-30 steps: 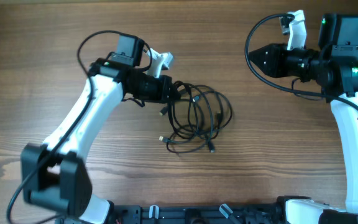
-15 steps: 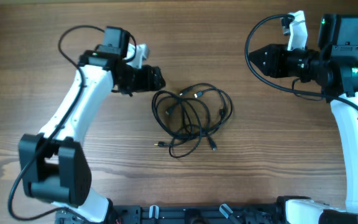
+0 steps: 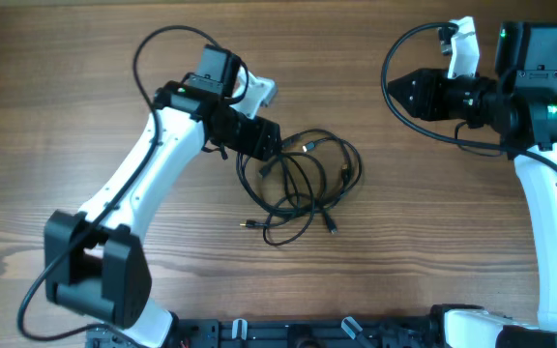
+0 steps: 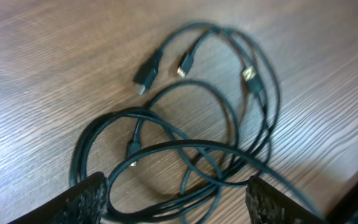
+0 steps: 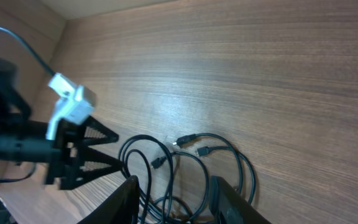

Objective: Untangle cables

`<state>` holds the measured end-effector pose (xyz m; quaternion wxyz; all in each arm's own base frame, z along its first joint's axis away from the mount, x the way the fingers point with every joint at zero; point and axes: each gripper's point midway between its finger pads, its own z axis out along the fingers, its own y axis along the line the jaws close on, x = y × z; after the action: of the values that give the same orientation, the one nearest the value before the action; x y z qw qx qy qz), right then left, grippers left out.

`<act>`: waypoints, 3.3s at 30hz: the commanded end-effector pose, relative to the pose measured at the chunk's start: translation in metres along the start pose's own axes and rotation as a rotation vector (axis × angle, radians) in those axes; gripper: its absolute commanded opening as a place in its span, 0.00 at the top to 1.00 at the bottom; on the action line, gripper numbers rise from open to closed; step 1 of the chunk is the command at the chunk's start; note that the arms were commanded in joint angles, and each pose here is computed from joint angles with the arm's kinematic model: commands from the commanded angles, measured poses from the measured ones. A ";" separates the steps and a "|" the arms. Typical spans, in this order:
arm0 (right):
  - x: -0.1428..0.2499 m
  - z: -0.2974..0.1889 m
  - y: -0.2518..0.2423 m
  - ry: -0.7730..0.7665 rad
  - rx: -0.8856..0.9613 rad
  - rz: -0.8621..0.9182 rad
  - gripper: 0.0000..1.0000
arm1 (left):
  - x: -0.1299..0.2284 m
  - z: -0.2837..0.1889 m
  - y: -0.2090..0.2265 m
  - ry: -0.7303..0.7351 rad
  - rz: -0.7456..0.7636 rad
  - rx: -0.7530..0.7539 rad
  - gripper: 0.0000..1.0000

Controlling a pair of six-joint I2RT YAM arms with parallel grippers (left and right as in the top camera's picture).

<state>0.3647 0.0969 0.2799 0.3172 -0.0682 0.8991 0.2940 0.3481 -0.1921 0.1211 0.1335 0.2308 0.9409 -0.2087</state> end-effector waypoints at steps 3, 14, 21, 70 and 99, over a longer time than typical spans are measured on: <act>-0.001 -0.001 -0.002 0.001 0.018 -0.020 0.62 | 0.022 0.046 0.031 0.121 0.071 -0.061 0.37; -0.001 -0.001 -0.005 0.003 0.038 -0.017 0.62 | 0.029 0.047 0.018 0.145 0.142 0.010 0.56; 0.000 -0.001 -0.005 0.005 0.037 -0.014 0.61 | 0.037 0.048 0.019 0.180 0.147 0.014 0.96; -0.004 -0.001 0.078 -0.032 -0.355 -0.251 0.58 | -0.152 -0.467 -0.100 -1.463 -0.228 0.097 0.96; 0.060 0.079 0.089 0.264 -0.145 -0.117 0.53 | -0.182 -0.406 -0.041 -1.313 -0.439 0.105 0.96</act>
<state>0.3308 0.2061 0.2471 0.2264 -0.1819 0.8999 0.3253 0.4362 -0.1241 0.5251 0.6164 -0.0749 0.7162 -0.3186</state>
